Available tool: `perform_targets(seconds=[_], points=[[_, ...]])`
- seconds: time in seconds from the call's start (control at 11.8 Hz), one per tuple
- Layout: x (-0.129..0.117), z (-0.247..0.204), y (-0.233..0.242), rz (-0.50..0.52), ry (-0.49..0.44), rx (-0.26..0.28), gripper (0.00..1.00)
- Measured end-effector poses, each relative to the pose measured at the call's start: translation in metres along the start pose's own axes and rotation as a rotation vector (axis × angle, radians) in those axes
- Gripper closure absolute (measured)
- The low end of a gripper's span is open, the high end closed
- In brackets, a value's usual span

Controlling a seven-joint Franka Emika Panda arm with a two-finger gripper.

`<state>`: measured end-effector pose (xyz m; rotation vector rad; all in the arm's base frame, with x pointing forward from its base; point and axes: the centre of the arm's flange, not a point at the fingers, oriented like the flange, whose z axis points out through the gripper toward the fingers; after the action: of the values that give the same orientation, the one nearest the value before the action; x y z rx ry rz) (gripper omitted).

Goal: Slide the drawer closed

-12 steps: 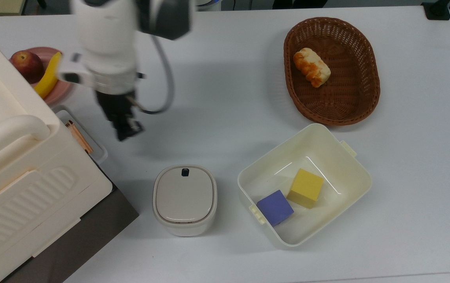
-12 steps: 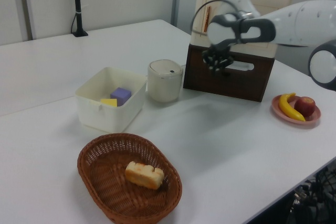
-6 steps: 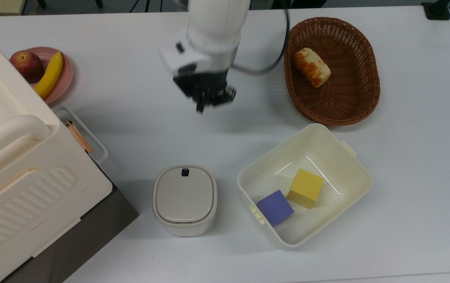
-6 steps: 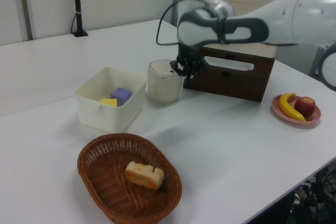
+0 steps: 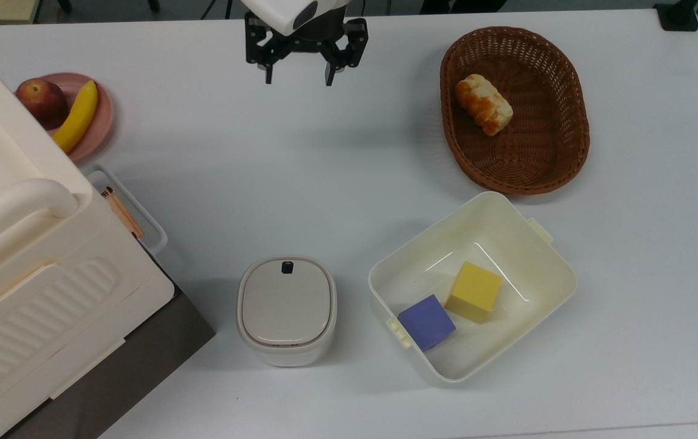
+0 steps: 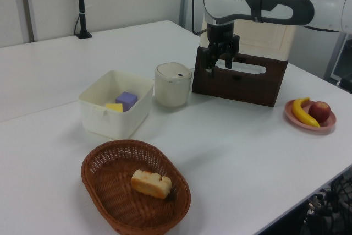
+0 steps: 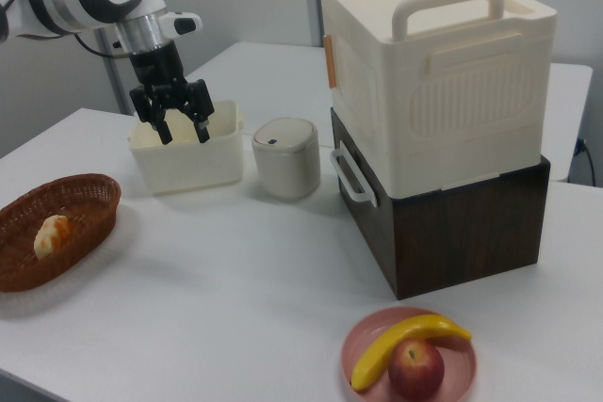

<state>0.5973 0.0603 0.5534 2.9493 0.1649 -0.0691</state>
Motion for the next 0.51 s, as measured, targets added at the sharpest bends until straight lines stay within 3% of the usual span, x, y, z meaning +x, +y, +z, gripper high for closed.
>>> perform_targets(seconds=[0.17, 0.34, 0.51], points=[[0.0, 0.002, 0.01, 0.013, -0.002, 0.026, 0.0], [0.001, -0.003, 0.033, 0.086, 0.046, 0.141, 0.0], [-0.007, -0.017, 0.056, 0.136, 0.081, 0.177, 0.0]])
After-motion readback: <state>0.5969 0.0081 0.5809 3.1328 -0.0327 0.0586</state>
